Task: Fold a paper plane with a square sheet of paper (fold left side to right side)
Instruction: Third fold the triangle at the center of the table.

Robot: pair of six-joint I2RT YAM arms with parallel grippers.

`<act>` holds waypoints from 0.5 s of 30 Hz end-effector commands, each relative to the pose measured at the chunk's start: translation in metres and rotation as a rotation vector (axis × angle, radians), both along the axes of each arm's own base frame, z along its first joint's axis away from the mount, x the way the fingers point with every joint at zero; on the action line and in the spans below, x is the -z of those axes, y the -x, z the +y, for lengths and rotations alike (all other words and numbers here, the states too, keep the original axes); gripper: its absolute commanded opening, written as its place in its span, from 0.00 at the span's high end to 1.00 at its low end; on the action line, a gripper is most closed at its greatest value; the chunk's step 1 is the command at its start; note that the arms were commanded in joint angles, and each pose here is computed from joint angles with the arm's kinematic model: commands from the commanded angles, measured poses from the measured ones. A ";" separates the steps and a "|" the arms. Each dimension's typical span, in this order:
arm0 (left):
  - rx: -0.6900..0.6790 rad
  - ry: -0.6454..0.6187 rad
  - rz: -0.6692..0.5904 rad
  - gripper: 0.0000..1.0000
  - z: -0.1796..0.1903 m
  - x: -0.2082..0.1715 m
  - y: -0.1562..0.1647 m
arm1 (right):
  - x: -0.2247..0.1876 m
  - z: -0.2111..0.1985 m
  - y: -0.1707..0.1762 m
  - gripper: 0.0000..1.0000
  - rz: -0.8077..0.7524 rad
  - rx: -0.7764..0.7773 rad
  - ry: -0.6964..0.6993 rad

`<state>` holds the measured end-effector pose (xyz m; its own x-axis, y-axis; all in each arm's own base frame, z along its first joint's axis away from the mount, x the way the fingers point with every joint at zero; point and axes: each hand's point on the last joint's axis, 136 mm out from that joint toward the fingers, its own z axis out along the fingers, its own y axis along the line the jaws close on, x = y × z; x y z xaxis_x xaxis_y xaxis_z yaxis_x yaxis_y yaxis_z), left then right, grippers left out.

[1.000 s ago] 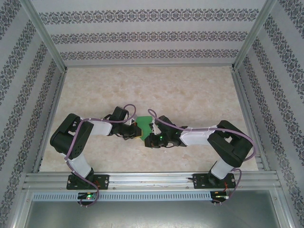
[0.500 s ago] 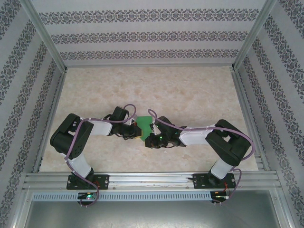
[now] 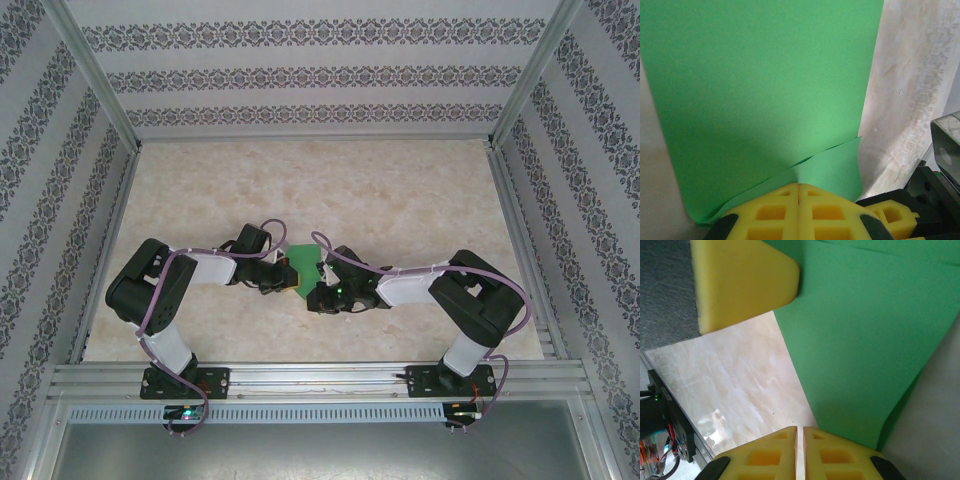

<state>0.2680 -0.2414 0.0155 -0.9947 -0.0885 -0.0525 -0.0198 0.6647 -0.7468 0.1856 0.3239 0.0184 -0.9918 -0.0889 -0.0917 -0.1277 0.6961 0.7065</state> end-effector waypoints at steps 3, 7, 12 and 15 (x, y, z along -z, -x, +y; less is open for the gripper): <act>-0.037 -0.188 0.075 1.00 0.025 0.043 0.014 | 0.015 -0.012 0.007 0.88 0.045 0.024 0.043; -0.043 -0.191 0.074 1.00 0.027 0.043 0.013 | 0.018 -0.017 0.015 0.90 0.068 0.019 0.055; -0.047 -0.190 0.071 1.00 0.027 0.042 0.012 | 0.020 -0.025 0.029 0.93 0.098 0.013 0.066; -0.048 -0.191 0.069 1.00 0.027 0.041 0.013 | 0.014 -0.029 0.034 0.95 0.096 0.011 0.055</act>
